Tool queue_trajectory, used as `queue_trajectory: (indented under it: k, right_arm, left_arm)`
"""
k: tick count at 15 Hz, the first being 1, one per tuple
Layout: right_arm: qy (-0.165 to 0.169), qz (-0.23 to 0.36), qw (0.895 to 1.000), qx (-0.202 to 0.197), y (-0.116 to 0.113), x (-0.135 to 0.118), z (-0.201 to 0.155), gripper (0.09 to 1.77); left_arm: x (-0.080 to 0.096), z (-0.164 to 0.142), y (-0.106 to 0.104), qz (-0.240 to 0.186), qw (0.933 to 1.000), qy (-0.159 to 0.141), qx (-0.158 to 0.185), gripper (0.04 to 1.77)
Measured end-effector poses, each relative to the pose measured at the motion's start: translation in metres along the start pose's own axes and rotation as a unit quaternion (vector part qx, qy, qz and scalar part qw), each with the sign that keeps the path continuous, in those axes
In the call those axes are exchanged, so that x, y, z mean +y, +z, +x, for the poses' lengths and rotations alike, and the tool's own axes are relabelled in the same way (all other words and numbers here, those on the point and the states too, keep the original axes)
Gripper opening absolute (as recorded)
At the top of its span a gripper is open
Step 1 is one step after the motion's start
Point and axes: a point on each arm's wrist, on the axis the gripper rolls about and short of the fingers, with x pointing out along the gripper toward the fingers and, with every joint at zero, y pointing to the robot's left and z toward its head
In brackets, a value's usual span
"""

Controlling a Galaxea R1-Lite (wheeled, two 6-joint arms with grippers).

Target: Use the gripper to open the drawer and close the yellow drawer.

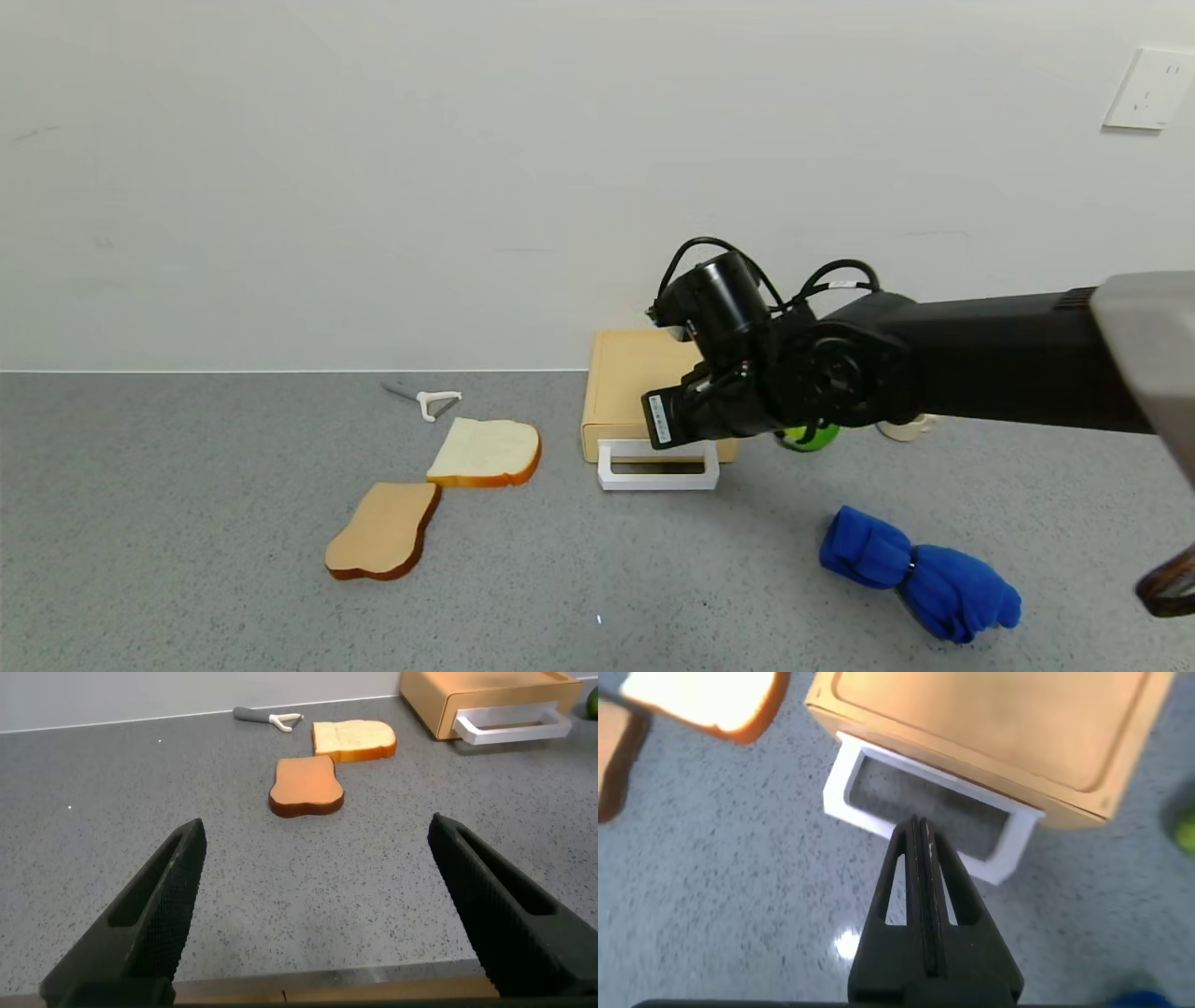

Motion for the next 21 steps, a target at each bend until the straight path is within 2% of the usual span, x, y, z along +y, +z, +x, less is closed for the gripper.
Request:
queue_trajectory:
  k: [4, 6, 10, 12, 15, 18, 21]
  right_arm:
    - [0.051, -0.056, 0.997, -0.015, 0.000, -0.022, -0.071, 0.11]
    - [0.061, -0.079, 0.995, -0.019, -0.009, -0.040, -0.102, 0.11]
    - [0.076, -0.077, 0.994, -0.036, -0.029, -0.068, -0.148, 0.11]
    - [0.075, -0.073, 0.993, -0.060, -0.037, -0.077, -0.160, 0.48]
    - [0.069, -0.066, 0.992, -0.077, -0.044, -0.086, -0.168, 0.87]
    - [0.087, -0.063, 0.992, -0.071, -0.049, -0.088, -0.170, 1.14]
    - [0.087, -0.059, 0.992, -0.075, -0.050, -0.089, -0.170, 1.32]
  left_arm:
    - [0.000, 0.000, 0.000, -0.001, 1.0000, 0.000, -0.001, 1.72]
    - [0.000, 0.000, 0.000, -0.001, 1.0000, 0.000, -0.001, 1.72]
    - [0.000, 0.000, 0.000, -0.001, 1.0000, 0.001, -0.001, 1.72]
    - [0.000, 0.000, 0.000, -0.001, 1.0000, 0.001, -0.001, 1.72]
    - [0.000, 0.000, 0.000, -0.001, 1.0000, 0.001, -0.001, 1.72]
    - [0.000, 0.000, 0.000, -0.001, 1.0000, 0.001, -0.001, 1.72]
    - [0.000, 0.000, 0.000, 0.001, 1.0000, -0.001, 0.000, 1.72]
